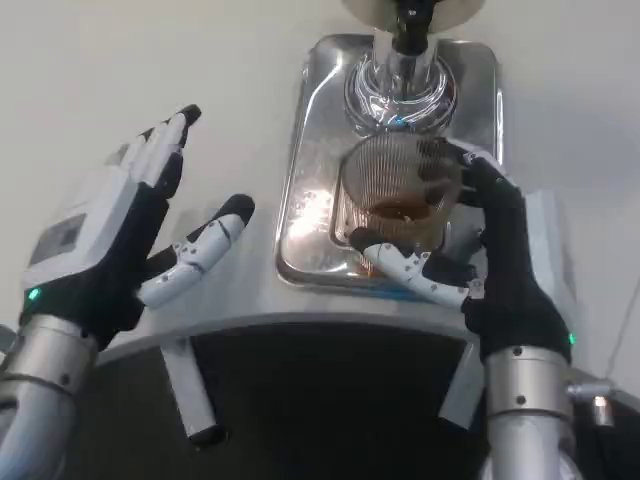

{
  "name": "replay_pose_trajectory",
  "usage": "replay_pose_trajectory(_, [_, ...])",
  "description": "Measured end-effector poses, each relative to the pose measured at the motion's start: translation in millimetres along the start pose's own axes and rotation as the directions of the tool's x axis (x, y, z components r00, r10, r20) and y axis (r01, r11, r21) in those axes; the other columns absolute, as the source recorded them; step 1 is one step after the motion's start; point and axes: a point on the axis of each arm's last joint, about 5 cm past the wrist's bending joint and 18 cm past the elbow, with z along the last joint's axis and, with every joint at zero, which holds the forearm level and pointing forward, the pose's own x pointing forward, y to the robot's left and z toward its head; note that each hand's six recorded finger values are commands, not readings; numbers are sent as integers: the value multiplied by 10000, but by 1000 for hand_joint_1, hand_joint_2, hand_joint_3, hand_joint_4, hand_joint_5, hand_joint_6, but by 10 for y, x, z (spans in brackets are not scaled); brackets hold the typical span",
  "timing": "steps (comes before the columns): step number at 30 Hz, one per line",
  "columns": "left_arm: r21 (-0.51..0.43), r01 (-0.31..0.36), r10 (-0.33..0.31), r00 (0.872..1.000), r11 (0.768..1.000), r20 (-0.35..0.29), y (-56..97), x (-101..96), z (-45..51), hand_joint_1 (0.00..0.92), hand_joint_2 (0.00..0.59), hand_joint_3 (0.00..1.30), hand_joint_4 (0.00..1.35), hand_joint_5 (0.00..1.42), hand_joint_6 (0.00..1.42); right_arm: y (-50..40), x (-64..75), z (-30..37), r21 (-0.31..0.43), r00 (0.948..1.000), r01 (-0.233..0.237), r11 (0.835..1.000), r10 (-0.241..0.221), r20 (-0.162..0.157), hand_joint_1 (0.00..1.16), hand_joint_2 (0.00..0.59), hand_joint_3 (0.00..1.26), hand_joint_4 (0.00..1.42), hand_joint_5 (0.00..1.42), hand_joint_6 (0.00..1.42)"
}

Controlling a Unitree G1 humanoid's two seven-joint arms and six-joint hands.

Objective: Grasp the cup under the faucet to collect the drink, then remove the cup.

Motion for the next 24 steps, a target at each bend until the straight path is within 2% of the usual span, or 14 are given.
replay_pose_trajectory(3, [340,190,-189,9998,9992,-44,23,-31,-36,0,242,0,0,0,0,-49,-25,32,100,9999,-29,9999,28,141,1162,354,673,650,768,1103])
replay_pose_trajectory(6, [791,337,-340,9994,9963,27,55,-42,-61,0,233,0,0,0,0,-81,-61,35,131,9998,-143,9998,142,119,1162,354,673,651,768,1103])
replay_pose_trajectory(10, [2544,592,-723,9965,9653,424,105,-64,-83,0,218,0,0,0,0,-130,-122,35,193,9993,-363,9992,364,-19,1162,354,673,657,769,1103])
replay_pose_trajectory(11, [3071,745,-952,9940,9487,530,107,-75,-88,0,215,0,0,0,0,-158,-148,48,262,9990,-456,9986,457,-4,1162,354,673,658,769,1103])
replay_pose_trajectory(14, [3746,1094,-1423,9879,9207,613,97,-128,-111,0,211,0,0,0,0,-224,-201,79,378,9980,-622,9973,619,78,1162,354,673,659,769,1103])
replay_pose_trajectory(16, [4063,1214,-1595,9853,9056,610,96,-162,-118,0,210,0,0,0,0,-276,-248,91,387,9971,-756,9964,752,117,1162,354,673,659,769,1103])
replay_pose_trajectory(20, [4241,1297,-1766,9816,8963,729,88,-222,-98,0,198,0,0,0,0,-388,-354,113,427,9949,-1012,9939,1011,59,1162,354,673,659,769,1103])
replay_pose_trajectory(24, [4380,1404,-1944,9776,8879,809,81,-273,-92,0,193,0,0,0,0,-473,-390,126,321,9937,-1115,9932,1112,104,1162,354,673,656,769,1103])
